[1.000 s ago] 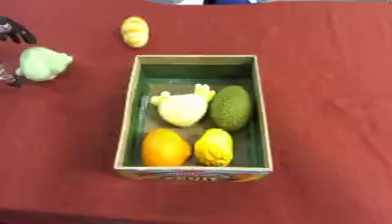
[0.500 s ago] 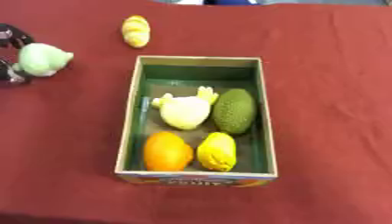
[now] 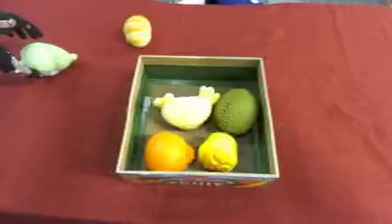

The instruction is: Pick up objects on the table and place them in the box.

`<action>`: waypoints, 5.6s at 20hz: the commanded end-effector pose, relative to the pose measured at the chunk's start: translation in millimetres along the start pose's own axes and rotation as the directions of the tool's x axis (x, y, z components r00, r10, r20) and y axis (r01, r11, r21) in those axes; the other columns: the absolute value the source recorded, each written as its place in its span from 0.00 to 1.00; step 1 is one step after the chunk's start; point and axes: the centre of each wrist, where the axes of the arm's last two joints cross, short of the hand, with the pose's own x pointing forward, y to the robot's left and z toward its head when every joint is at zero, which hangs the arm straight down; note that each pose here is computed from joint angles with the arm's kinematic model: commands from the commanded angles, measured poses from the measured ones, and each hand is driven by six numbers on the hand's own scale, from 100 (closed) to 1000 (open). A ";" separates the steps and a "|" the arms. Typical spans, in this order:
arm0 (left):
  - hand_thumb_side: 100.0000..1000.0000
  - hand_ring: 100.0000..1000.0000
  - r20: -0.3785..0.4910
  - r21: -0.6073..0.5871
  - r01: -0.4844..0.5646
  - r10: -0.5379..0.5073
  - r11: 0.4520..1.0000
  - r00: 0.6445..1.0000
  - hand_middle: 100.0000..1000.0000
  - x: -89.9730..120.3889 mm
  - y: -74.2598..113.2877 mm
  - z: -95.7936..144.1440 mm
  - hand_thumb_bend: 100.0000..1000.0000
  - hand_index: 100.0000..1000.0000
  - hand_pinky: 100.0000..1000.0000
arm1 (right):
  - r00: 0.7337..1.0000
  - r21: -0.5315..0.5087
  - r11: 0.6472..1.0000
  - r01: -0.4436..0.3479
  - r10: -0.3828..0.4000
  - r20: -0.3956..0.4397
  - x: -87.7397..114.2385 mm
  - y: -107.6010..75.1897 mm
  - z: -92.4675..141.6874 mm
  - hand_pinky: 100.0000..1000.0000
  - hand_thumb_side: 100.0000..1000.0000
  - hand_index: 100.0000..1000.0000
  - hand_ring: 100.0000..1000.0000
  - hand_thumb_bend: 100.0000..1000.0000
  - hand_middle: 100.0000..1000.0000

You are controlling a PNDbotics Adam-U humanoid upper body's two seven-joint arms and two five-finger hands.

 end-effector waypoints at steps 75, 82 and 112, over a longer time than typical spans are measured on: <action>0.37 0.75 0.537 0.234 -0.020 -0.112 0.972 0.836 0.72 186.5 64.4 77.0 0.04 0.83 0.81 | 0.999 -0.020 0.999 0.030 -0.029 0.038 11.3 -7.7 -5.7 0.77 0.47 0.86 0.70 0.00 0.77; 0.38 0.79 0.345 0.188 -0.020 -0.046 0.982 0.937 0.78 140.1 82.9 64.3 0.18 0.86 0.83 | 0.999 -0.023 1.000 0.022 -0.021 0.042 12.3 -9.0 -6.3 0.77 0.47 0.86 0.70 0.00 0.77; 0.26 0.80 0.069 0.062 -0.010 0.006 0.998 0.998 0.77 77.9 79.6 -27.0 0.29 0.87 0.82 | 0.993 -0.017 0.999 0.029 -0.027 0.117 30.2 -9.3 -21.2 0.77 0.47 0.86 0.70 0.00 0.76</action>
